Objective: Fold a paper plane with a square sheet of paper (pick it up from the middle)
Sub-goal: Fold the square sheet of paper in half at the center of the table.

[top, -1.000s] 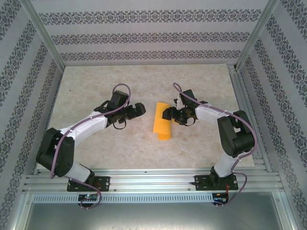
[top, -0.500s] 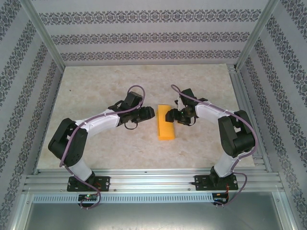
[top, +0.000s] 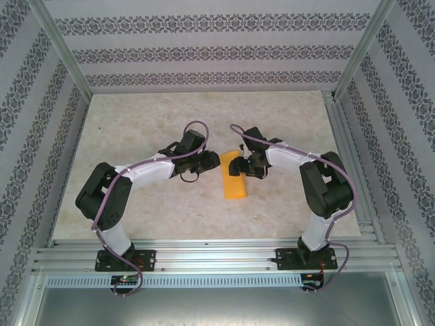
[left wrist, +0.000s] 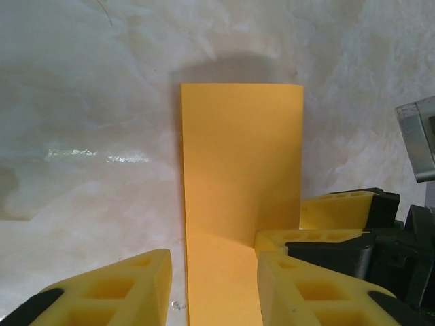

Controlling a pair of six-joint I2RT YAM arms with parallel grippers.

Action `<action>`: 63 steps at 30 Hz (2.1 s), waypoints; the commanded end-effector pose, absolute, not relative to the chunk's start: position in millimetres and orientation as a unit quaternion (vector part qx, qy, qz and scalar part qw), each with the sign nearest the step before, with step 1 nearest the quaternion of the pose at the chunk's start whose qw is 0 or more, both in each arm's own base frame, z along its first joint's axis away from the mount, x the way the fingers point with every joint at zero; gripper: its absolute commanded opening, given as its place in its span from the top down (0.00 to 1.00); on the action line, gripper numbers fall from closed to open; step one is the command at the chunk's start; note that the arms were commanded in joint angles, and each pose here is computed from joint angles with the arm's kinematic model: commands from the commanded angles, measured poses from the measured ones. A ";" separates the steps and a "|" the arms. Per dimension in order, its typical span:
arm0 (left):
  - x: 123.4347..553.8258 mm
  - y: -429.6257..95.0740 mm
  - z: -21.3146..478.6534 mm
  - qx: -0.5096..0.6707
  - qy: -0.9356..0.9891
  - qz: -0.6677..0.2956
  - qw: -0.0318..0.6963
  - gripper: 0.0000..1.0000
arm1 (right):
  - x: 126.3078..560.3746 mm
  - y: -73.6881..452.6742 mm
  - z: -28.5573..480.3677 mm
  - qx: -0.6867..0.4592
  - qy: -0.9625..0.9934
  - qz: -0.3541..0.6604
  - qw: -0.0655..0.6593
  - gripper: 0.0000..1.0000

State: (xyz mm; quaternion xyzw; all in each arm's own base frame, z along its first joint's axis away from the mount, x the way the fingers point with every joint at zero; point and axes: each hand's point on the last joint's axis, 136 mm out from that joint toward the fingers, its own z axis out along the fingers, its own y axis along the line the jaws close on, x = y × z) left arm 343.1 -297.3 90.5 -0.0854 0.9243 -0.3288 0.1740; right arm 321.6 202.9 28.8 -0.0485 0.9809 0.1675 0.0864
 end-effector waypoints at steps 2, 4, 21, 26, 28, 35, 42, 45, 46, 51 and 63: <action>348.2 -310.1 97.6 -0.081 0.917 -0.347 0.180 0.61 | 328.2 195.9 28.6 -0.047 0.985 0.136 0.095 0.29; 348.5 -311.3 98.1 -0.079 0.917 -0.349 0.179 0.61 | 327.8 196.5 26.4 -0.047 0.985 0.136 0.094 0.29; 349.2 -316.1 94.2 -0.075 0.918 -0.350 0.171 0.65 | 326.8 201.0 17.0 -0.059 0.986 0.134 0.081 0.27; 349.6 -317.0 94.1 -0.076 0.918 -0.351 0.170 0.65 | 325.9 199.5 14.0 -0.056 0.987 0.130 0.078 0.26; 350.0 -317.2 94.3 -0.076 0.918 -0.351 0.170 0.66 | 325.4 198.8 12.8 -0.058 0.987 0.127 0.077 0.26; 349.4 -313.8 94.9 -0.077 0.920 -0.342 0.174 0.67 | 323.3 193.6 10.7 -0.064 0.989 0.114 0.073 0.27; 350.2 -320.9 91.9 -0.079 0.917 -0.354 0.166 0.69 | 323.1 193.1 8.0 -0.065 0.989 0.111 0.069 0.27; 352.1 -325.0 87.2 -0.082 0.918 -0.355 0.158 0.73 | 322.4 192.0 6.2 -0.064 0.990 0.108 0.069 0.27; 352.7 -326.7 86.6 -0.083 0.917 -0.357 0.156 0.73 | 322.4 191.3 6.0 -0.063 0.990 0.107 0.068 0.27; 355.6 -333.5 80.8 -0.088 0.917 -0.360 0.147 0.80 | 323.1 189.6 5.7 -0.058 0.990 0.103 0.070 0.27; 359.4 -308.4 93.9 -0.113 0.920 -0.321 0.193 0.80 | 328.0 194.4 18.3 -0.052 0.987 0.126 0.086 0.26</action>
